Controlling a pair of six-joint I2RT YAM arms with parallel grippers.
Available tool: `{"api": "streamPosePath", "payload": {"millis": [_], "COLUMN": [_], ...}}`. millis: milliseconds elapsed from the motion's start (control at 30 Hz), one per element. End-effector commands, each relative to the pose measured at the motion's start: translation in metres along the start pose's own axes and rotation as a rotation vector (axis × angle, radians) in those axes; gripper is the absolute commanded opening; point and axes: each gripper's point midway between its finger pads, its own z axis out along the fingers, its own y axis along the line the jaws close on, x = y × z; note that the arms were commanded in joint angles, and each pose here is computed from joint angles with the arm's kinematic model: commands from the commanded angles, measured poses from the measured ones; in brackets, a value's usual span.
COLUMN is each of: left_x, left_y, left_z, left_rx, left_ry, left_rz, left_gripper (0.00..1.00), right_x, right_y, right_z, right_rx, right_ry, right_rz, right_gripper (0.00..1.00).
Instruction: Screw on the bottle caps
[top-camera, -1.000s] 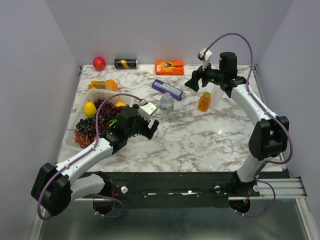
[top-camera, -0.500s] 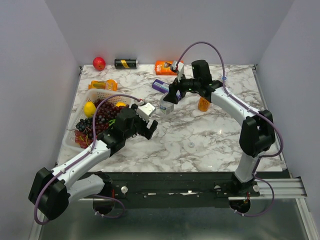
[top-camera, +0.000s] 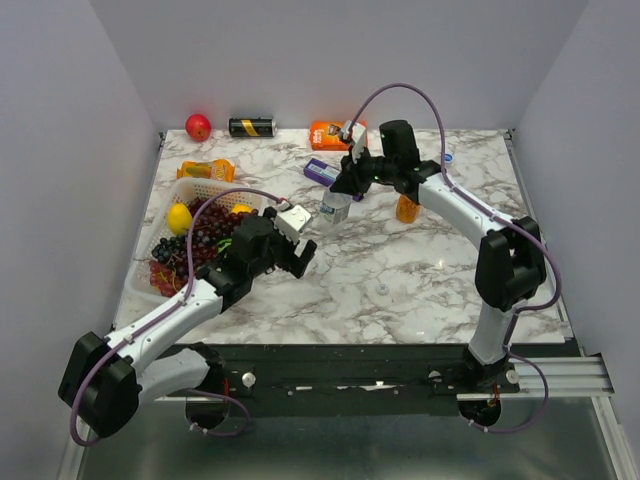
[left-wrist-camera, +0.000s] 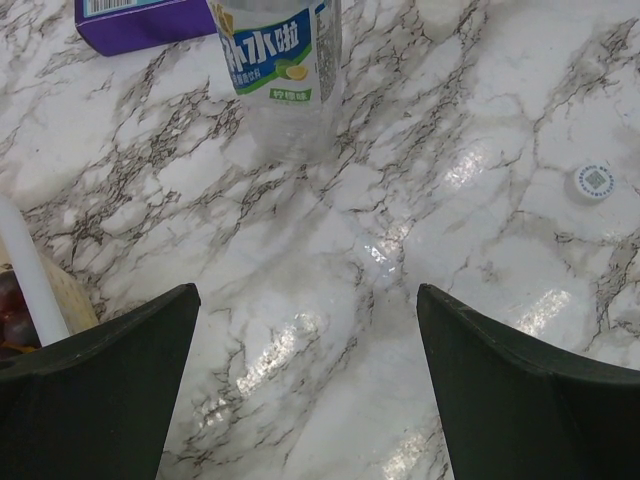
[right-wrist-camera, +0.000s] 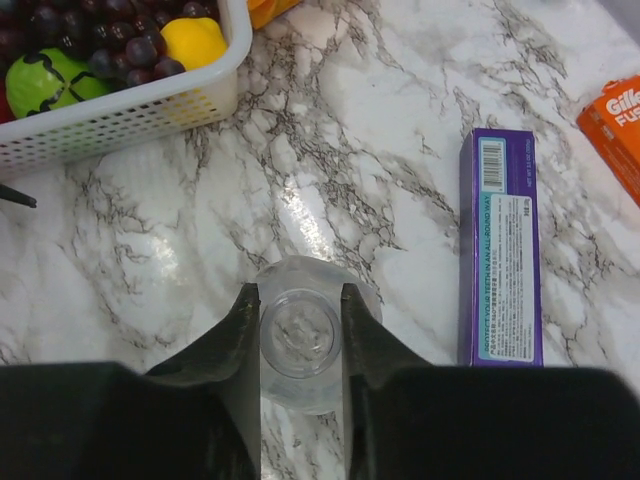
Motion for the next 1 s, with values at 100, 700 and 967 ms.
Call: {"api": "streamPosePath", "payload": {"millis": [100, 700, 967], "left_x": [-0.018, -0.031, -0.036], "left_y": [0.0, 0.002, -0.024], "left_z": [0.017, 0.069, 0.073], "left_rx": [0.013, 0.04, 0.191], "left_ry": [-0.079, -0.12, -0.135], "left_rz": [0.043, 0.143, 0.115], "left_gripper": [0.99, 0.99, 0.99], "right_x": [-0.044, -0.057, -0.058], "right_y": [0.024, 0.076, 0.084], "right_z": [-0.021, -0.049, -0.052], "right_rx": [-0.041, -0.194, -0.218], "right_ry": [-0.08, -0.128, -0.139], "right_rz": [0.052, 0.288, 0.312], "right_gripper": [0.03, 0.0, 0.01]}}
